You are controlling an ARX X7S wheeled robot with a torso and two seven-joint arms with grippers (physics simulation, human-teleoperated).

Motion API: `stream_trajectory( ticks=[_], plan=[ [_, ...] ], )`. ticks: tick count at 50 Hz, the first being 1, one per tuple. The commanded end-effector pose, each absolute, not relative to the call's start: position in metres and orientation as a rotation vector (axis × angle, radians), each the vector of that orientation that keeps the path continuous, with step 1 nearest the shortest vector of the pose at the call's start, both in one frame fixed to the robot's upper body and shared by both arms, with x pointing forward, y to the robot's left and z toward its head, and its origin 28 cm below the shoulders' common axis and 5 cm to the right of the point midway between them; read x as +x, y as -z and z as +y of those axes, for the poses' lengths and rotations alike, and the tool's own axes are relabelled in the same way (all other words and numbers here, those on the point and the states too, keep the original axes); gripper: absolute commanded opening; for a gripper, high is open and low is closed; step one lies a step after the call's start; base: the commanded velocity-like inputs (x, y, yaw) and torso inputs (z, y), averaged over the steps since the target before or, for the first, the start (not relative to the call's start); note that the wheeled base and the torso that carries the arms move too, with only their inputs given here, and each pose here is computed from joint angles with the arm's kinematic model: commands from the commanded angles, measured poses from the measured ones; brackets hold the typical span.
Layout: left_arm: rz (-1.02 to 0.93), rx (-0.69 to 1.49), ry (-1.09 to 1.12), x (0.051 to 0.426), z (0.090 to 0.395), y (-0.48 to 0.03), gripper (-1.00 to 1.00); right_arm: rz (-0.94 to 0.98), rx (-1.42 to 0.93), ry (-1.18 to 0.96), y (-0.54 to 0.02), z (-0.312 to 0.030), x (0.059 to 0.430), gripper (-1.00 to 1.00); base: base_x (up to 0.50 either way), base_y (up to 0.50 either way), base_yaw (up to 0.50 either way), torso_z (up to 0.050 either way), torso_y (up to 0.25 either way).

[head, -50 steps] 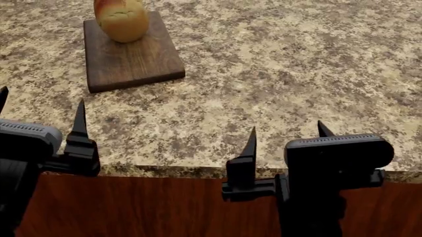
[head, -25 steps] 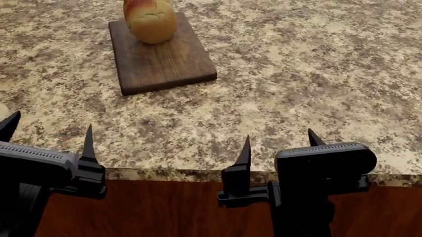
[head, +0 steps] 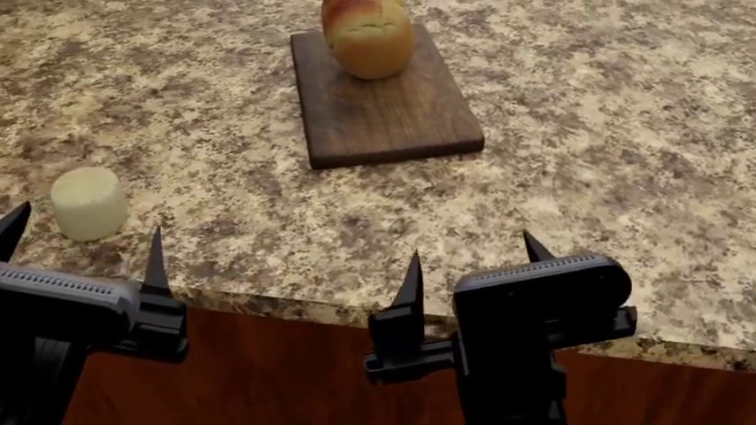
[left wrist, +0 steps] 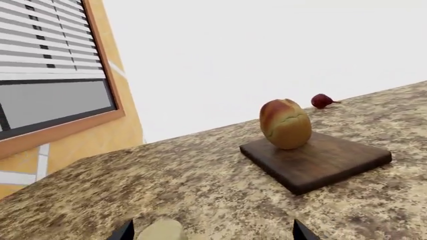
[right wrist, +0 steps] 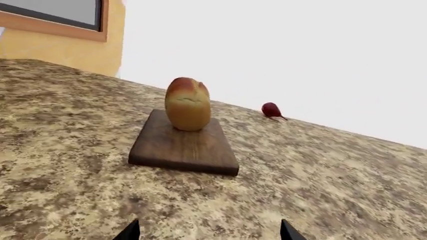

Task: Pick up the wedge of cheese and place it on the slice of bread to prepare a simple cheese on bread dish.

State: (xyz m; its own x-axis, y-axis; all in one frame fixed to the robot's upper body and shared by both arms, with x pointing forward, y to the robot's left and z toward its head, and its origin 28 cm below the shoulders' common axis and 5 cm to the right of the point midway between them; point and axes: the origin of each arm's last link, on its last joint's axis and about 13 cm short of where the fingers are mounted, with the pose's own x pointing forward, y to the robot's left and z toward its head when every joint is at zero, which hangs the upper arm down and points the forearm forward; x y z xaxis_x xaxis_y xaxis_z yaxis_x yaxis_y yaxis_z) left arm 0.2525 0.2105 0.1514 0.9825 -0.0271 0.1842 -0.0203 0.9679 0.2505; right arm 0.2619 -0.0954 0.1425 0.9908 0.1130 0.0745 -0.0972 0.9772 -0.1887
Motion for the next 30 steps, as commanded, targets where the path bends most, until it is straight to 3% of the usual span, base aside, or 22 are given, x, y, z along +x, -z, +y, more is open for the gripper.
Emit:
stream_trajectory(
  ticks=[1, 30],
  plan=[
    [-0.187, 0.259, 0.001, 0.2512, 0.2105, -0.1508, 1.0, -0.095, -0.182, -0.139, -0.1467, -0.0902, 0.261, 1.0, 0.0, 0.0, 0.5, 0.0, 0.0],
    [-0.21, 0.265, -0.009, 0.2497, 0.2104, -0.152, 1.0, -0.092, -0.146, -0.203, -0.1472, -0.0872, 0.2617, 1.0, 0.0, 0.0, 0.49, 0.0, 0.0]
  ],
)
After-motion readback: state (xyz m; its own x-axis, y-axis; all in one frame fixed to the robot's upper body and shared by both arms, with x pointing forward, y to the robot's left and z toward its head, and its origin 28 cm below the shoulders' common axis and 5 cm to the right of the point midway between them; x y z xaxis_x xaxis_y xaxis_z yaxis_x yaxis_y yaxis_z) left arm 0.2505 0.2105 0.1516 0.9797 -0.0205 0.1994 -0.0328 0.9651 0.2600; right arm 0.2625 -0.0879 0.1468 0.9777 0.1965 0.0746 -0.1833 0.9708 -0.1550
